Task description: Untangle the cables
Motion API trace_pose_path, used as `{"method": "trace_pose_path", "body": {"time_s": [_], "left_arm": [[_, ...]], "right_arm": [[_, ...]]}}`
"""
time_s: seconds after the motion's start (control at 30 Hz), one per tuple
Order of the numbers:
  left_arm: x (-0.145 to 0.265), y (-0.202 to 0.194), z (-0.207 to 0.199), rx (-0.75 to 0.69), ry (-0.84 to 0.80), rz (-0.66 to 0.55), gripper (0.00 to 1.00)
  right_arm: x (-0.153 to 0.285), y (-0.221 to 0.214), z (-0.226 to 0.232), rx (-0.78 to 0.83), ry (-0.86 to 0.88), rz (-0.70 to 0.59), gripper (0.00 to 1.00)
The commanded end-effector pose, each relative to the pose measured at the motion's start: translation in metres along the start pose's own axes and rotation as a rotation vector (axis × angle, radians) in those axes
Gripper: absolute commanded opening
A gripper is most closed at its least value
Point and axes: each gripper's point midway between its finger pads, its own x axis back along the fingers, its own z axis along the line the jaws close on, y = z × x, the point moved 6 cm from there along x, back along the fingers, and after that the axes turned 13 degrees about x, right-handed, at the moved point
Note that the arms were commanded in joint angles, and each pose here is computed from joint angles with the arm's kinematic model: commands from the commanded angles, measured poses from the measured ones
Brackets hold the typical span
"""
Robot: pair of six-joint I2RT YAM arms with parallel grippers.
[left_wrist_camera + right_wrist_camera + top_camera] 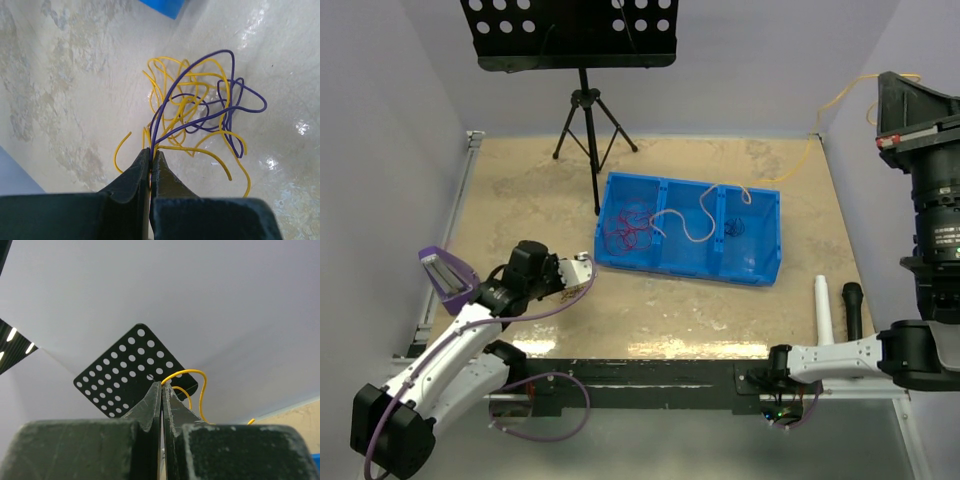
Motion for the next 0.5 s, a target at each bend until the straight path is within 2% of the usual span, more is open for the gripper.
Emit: {"method": "trace_pose_path", "body": {"time_s": [0.0,0.27,0.47], "left_arm": [[0.017,0.033,0.007,0.065,-0.037,-0.134,0.0],[0.034,0.05,0.008,0.062,-0.072,-0.201,0.0],[0.039,0.053,0.007,0.056,-0.092,-0.218,0.0]], "right_arm": [[-0.004,-0.031,0.034,0.051,0.07,0.011,0.0],[-0.009,-0.092,0.079,0.161,0.111,0.044,0.0],[-0.015,-0.113,0.098,0.217,0.118,0.044,0.0]]}}
